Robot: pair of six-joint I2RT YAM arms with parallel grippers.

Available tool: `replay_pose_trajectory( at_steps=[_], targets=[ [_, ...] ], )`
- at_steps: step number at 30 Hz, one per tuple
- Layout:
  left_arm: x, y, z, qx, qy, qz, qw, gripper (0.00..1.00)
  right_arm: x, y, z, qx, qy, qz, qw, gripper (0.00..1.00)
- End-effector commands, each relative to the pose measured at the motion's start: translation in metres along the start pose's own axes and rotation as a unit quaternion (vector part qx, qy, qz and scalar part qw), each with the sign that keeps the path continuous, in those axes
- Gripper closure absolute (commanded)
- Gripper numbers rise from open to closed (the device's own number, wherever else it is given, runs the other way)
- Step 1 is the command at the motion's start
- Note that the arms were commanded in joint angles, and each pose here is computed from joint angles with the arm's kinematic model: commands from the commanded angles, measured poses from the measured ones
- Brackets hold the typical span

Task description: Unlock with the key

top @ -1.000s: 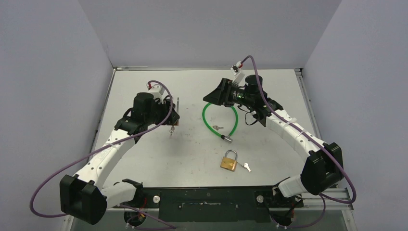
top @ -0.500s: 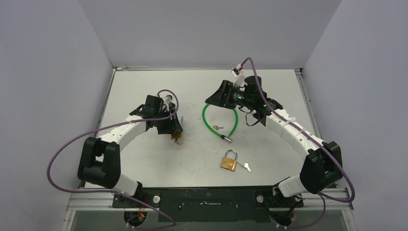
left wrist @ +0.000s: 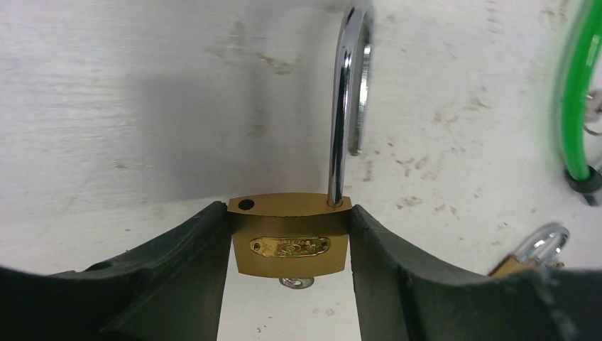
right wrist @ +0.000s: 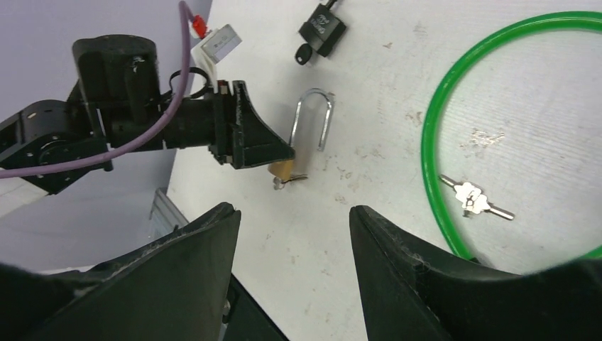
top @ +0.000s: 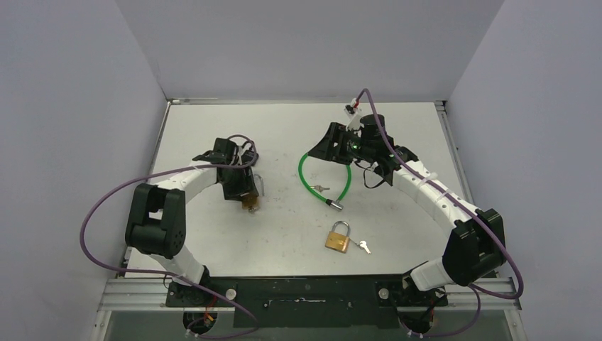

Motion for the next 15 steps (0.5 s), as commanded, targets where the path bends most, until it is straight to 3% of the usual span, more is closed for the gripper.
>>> replay_pose_trajectory(
  at_steps=[1,7,12,15],
  targets=[
    [0.003,0.011,0.020,0.017,0.053,-0.006,0.998,1.00,0.008,0.003,-0.020,0.024,-0.053,-0.026,0.998,0.41],
    [-0.003,0.005,0.042,0.029,0.105,0.015,0.994,1.00,0.006,-0.003,-0.051,0.028,-0.121,-0.026,0.992,0.41],
    [0.005,0.008,0.066,0.065,0.176,-0.005,0.982,1.00,0.007,-0.009,-0.085,0.041,-0.201,-0.021,0.978,0.41],
    [0.009,0.012,0.077,0.090,0.200,-0.024,0.975,0.92,0.007,-0.016,-0.106,0.048,-0.241,-0.010,0.969,0.42]
  ],
)
Point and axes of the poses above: each gripper's point midway between its finger pads, its own x axis back along the fingers, its own z axis along the line the jaws close on, y = z × x, the point moved 5 cm from there along x, back along the fingers, and after that the axes turned 15 degrees about -x, right-handed, at the moved point
